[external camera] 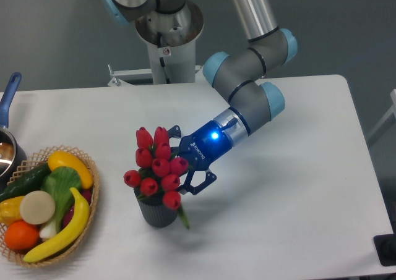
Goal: Insert the flowers into the vase
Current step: 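Push the tulips further down into the vase and settle them, then open the gripper to release the tulips and back away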
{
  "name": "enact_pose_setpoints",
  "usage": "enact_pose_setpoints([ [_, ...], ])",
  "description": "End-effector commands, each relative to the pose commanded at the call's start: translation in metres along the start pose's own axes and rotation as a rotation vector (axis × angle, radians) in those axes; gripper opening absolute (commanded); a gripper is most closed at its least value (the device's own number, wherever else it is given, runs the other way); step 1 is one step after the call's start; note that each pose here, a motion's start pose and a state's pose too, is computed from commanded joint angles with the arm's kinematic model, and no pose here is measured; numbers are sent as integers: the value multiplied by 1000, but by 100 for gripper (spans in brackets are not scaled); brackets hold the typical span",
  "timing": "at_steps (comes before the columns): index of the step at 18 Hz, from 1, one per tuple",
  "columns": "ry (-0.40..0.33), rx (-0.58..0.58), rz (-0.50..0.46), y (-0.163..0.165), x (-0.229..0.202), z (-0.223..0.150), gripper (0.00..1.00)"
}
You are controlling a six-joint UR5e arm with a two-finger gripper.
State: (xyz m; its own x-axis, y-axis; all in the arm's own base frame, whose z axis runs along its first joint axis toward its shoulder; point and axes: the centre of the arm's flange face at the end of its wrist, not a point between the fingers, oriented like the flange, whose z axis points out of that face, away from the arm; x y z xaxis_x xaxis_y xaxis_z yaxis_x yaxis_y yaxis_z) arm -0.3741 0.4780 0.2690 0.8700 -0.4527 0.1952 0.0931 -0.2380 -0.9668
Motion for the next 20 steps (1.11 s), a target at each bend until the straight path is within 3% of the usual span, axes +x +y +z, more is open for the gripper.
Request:
enact_pose_setpoints([
  [9,-70,-209,71,-17,9,-11,100],
  [17,-225,-472,196,-66,33,-49,100],
  [20,-324,-581,224,-83,38,-80,100],
])
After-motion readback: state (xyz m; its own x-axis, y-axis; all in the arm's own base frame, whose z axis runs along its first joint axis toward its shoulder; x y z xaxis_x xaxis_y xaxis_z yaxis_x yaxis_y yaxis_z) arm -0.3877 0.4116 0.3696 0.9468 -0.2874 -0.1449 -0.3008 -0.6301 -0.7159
